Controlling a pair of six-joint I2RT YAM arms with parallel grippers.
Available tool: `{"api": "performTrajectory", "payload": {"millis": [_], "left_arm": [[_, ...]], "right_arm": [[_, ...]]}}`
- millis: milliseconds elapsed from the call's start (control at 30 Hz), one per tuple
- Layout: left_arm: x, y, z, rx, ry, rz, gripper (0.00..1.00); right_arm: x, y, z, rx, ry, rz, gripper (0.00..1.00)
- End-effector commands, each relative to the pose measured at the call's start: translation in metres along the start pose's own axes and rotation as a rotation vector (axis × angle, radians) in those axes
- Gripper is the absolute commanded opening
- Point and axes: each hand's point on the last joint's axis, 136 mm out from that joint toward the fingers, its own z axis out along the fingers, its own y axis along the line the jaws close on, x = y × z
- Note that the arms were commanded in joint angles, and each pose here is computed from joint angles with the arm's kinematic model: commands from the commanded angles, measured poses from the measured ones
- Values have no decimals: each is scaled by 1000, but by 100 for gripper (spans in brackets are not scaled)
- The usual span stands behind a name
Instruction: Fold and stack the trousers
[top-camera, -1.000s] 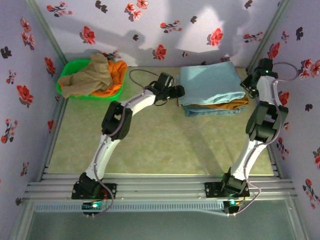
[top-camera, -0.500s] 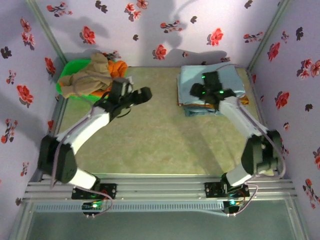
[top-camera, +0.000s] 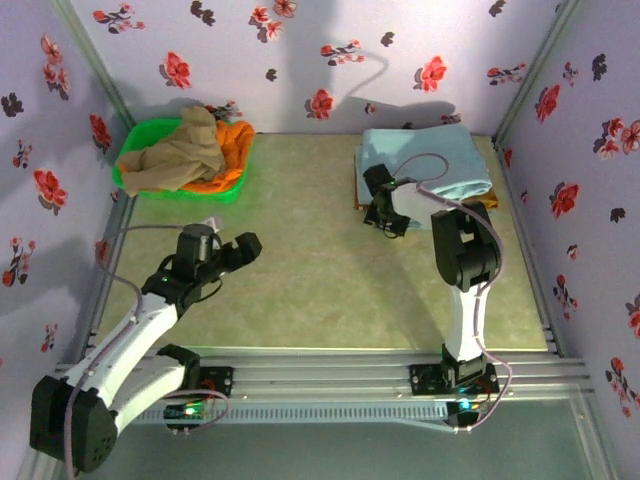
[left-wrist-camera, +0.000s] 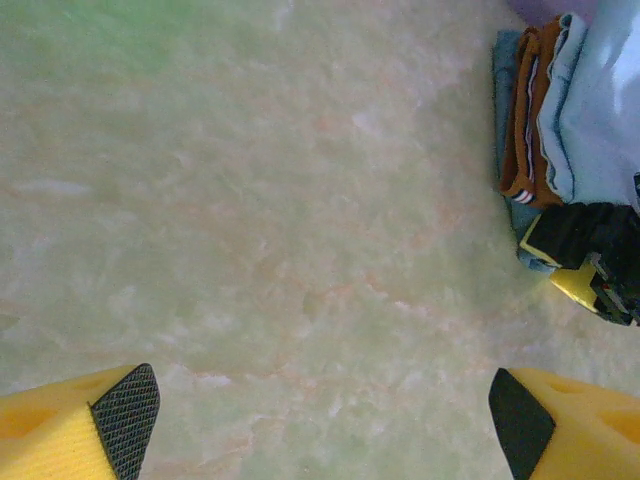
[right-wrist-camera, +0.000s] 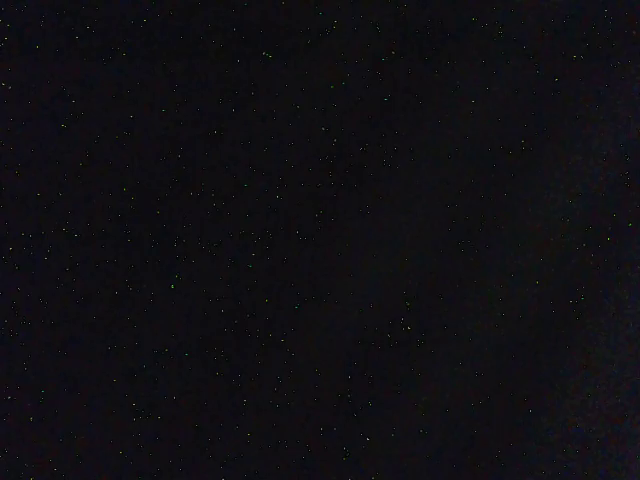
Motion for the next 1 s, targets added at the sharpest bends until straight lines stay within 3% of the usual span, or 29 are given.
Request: {"api": "performTrajectory", "payload": {"millis": [0, 333, 700, 833, 967], "left_arm": [[1, 7, -2, -27, 8, 19, 89], [-3, 7, 13, -21, 31, 27, 89], [-14, -3, 14, 9, 61, 29, 90], [-28, -16, -7, 2, 64, 88, 90], [-49, -31, -49, -3, -11, 136, 93]], "right_arm": [[-36, -48, 17, 131, -28, 69, 67], [-92, -76, 38, 144, -6, 109, 67], [-115, -44, 44, 12, 3, 89, 67], [-108, -37, 18, -76, -6, 111, 67], [-104, -41, -49, -158, -96, 109, 69]]}}
